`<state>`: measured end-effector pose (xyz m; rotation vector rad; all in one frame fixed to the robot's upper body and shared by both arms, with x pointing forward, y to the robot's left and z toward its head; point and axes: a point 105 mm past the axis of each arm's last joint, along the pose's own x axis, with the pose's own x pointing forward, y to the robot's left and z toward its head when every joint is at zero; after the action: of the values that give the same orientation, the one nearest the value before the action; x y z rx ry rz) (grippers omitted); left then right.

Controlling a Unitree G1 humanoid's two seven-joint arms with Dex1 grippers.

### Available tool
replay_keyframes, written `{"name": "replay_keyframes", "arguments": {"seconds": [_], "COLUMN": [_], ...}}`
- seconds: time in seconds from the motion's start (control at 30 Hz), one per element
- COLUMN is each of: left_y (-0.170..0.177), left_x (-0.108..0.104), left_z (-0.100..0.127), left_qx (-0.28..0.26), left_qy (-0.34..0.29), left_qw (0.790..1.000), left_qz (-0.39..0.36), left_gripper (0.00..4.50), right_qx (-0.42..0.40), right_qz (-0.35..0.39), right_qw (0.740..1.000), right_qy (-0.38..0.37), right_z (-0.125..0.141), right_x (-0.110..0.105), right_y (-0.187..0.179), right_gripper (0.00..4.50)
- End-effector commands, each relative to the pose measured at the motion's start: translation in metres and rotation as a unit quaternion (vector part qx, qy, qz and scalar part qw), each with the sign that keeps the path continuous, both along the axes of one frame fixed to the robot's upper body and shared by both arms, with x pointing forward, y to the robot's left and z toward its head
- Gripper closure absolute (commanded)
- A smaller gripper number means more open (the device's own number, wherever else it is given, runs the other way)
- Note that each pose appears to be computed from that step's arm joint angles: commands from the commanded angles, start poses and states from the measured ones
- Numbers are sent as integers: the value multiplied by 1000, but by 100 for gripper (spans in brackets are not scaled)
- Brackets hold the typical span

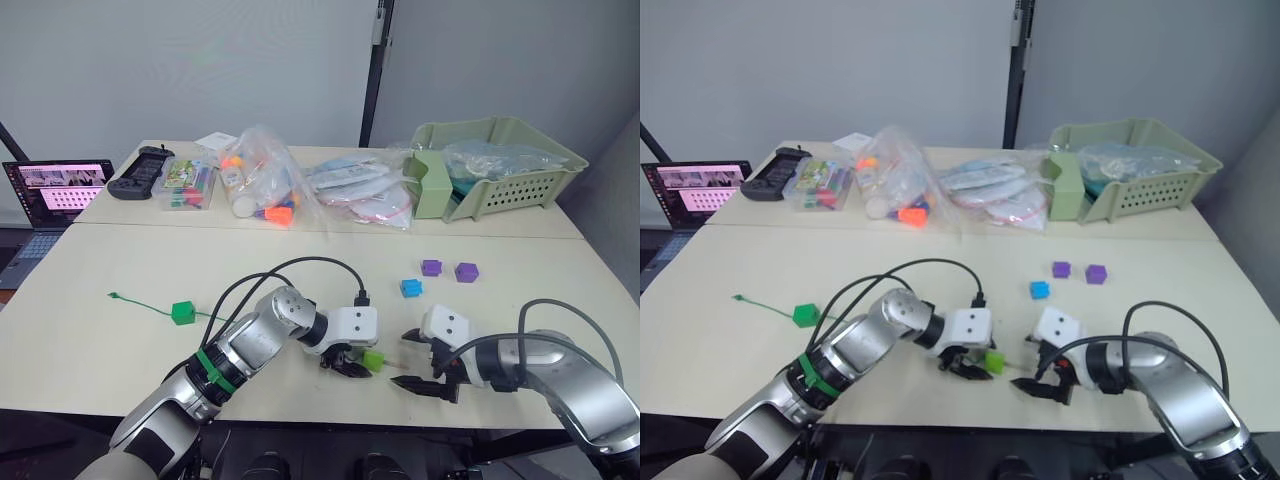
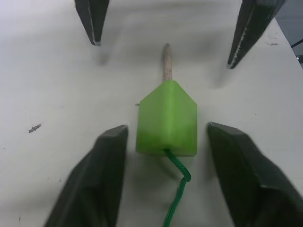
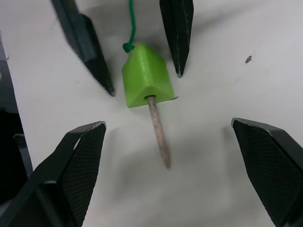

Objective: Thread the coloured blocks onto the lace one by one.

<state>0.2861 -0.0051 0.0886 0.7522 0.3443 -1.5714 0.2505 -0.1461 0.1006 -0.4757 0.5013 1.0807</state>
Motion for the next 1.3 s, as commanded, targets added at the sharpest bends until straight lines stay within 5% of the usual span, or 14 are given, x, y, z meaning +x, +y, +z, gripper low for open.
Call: {"name": "replay_keyframes", "arguments": {"seconds": [0.03, 0.23, 0.7, 0.93, 1.3], "left_y": [-1, 0, 3, 33, 225], "left_x": [-3, -4, -3, 9, 31], "left_z": [-2, -2, -1, -2, 5], "left_qx": [-1, -4, -4, 5, 156], "left_qy": [4, 5, 6, -4, -38], "left_qw": [1000, 1000, 1000, 1000, 980], "left_qz": [-8, -14, -15, 19, 115], "left_gripper": [314, 322, 322, 322, 322], "right_qx": [-3, -10, -1, 1, -11], "right_qz": [14, 20, 38, 69, 122], "right_qw": [1000, 1000, 999, 997, 991], "right_qy": [-14, -19, -19, -41, -63], "right_z": [5, -6, -20, -9, 14], "right_x": [-1, 4, 8, 11, 13], "right_y": [1, 0, -5, 6, 32], "right_gripper": [0, 0, 450, 450, 450]}}
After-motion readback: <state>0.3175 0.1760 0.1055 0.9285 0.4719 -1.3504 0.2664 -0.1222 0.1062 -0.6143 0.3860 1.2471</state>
